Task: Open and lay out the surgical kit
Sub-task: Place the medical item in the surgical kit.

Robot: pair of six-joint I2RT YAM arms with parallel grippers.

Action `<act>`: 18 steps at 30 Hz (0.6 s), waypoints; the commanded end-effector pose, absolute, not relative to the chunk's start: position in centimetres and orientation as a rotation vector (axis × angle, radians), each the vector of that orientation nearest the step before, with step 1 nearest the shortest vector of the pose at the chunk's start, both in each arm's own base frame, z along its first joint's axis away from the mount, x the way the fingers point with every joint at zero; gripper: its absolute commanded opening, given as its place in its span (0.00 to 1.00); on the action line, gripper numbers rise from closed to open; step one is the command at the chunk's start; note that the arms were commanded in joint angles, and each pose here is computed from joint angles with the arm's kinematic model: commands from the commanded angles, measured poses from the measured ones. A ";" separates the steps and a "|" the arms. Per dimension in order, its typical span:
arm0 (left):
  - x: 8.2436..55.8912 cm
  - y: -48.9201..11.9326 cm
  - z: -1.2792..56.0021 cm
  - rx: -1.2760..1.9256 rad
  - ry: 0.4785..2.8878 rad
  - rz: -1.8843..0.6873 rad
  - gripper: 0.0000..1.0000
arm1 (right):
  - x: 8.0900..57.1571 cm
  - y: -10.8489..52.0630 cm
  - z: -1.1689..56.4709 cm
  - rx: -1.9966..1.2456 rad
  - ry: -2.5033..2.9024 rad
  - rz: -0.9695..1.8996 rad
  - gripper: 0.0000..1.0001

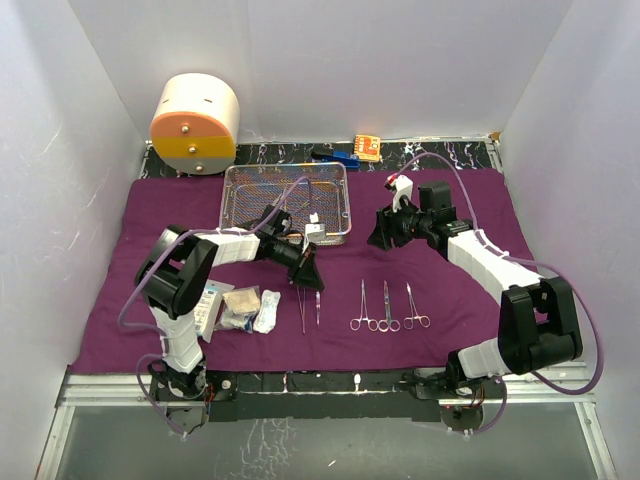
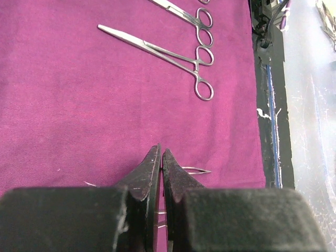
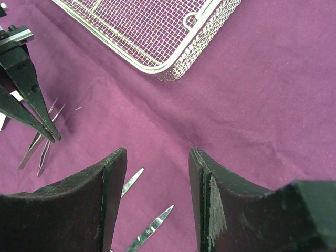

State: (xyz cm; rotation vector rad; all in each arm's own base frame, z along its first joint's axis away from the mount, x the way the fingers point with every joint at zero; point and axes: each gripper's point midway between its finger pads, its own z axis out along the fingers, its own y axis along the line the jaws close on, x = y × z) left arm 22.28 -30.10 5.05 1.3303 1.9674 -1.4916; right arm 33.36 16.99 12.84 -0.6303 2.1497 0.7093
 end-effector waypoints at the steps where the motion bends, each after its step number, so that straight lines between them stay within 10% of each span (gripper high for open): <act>1: 21.3 -30.3 5.7 1.363 1.891 -1.560 0.00 | 34.0 17.3 13.7 -0.657 2.100 0.714 0.48; 18: 21.5 -30.2 4.3 1.349 1.932 -1.593 0.04 | 33.8 17.5 13.2 -0.664 2.116 0.737 0.48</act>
